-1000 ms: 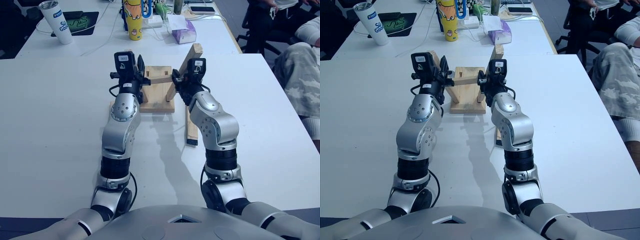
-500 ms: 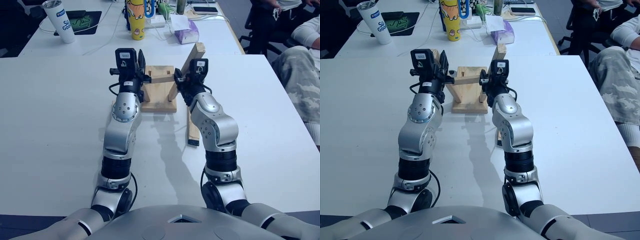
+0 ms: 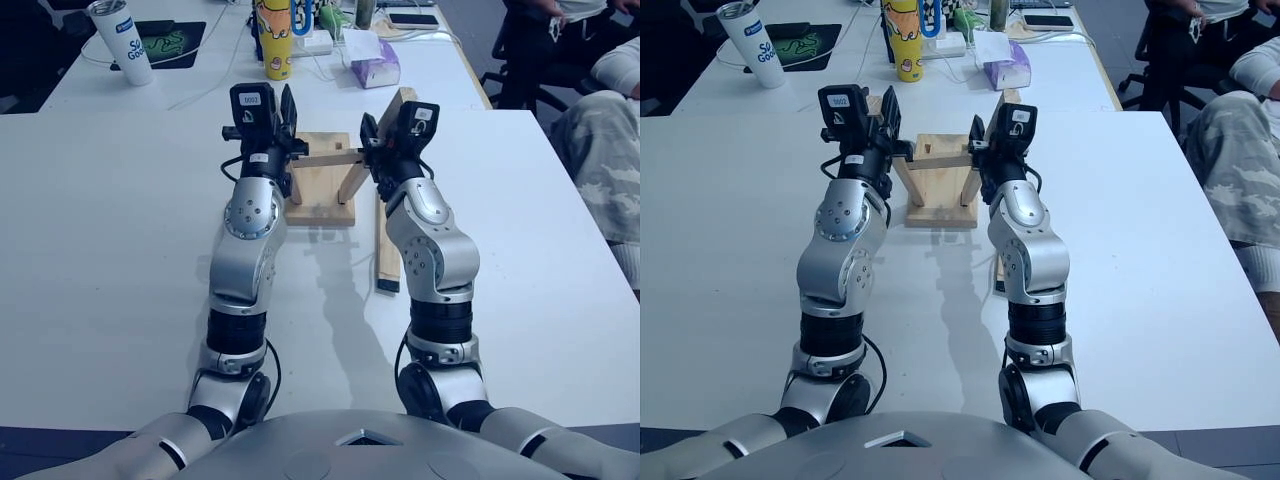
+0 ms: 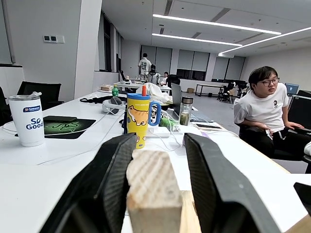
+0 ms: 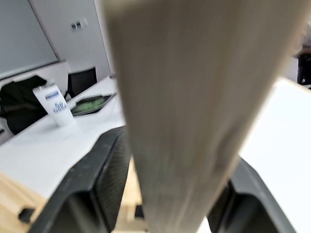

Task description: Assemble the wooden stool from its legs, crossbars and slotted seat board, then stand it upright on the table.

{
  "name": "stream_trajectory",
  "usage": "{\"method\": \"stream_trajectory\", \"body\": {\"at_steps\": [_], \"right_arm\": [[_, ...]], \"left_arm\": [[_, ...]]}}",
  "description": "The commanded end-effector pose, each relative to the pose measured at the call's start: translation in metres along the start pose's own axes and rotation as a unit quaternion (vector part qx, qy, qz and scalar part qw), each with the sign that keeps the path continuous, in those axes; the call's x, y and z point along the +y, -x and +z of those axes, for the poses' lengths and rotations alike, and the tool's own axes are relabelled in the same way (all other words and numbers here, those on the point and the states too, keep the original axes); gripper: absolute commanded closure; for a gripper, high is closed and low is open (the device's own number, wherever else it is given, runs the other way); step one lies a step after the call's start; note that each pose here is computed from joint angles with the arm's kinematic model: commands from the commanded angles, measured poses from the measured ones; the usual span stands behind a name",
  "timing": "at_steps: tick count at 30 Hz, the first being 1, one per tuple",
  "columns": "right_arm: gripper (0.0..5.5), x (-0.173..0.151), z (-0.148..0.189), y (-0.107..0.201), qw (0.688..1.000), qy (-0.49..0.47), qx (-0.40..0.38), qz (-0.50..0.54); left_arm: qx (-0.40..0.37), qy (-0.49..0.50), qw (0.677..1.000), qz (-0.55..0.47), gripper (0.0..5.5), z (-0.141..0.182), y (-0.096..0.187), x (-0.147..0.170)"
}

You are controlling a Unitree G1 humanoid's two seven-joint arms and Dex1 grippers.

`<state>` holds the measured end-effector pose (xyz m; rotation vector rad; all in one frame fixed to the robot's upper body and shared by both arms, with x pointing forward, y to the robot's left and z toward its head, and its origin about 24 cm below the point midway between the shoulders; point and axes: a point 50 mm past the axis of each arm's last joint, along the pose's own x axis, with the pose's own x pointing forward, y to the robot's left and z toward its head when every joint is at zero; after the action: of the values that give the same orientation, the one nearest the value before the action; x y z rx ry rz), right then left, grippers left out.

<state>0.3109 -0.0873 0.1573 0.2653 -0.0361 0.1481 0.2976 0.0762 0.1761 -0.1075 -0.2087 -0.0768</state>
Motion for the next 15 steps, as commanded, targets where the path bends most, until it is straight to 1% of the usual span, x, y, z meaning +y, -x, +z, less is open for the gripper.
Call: {"method": "stream_trajectory", "body": {"at_steps": [1,6,10,15], "right_arm": [[3.43,0.006,0.014,0.003,0.998,-0.015,-0.051,0.015],[3.43,0.006,0.024,0.005,0.995,0.019,-0.095,0.01],[3.43,0.003,0.037,0.006,0.988,0.059,-0.14,-0.006],[3.43,0.005,0.053,0.009,0.976,0.096,-0.197,-0.005]], "left_arm": [[-0.043,0.008,0.999,-0.01,3.73,0.016,-0.001,-0.004],[-0.071,-0.002,0.997,-0.01,3.73,0.023,0.0,-0.002],[-0.112,-0.006,0.994,-0.009,3.73,0.034,0.001,-0.001],[-0.16,0.012,0.987,-0.01,3.73,0.047,0.003,0.001]]}}
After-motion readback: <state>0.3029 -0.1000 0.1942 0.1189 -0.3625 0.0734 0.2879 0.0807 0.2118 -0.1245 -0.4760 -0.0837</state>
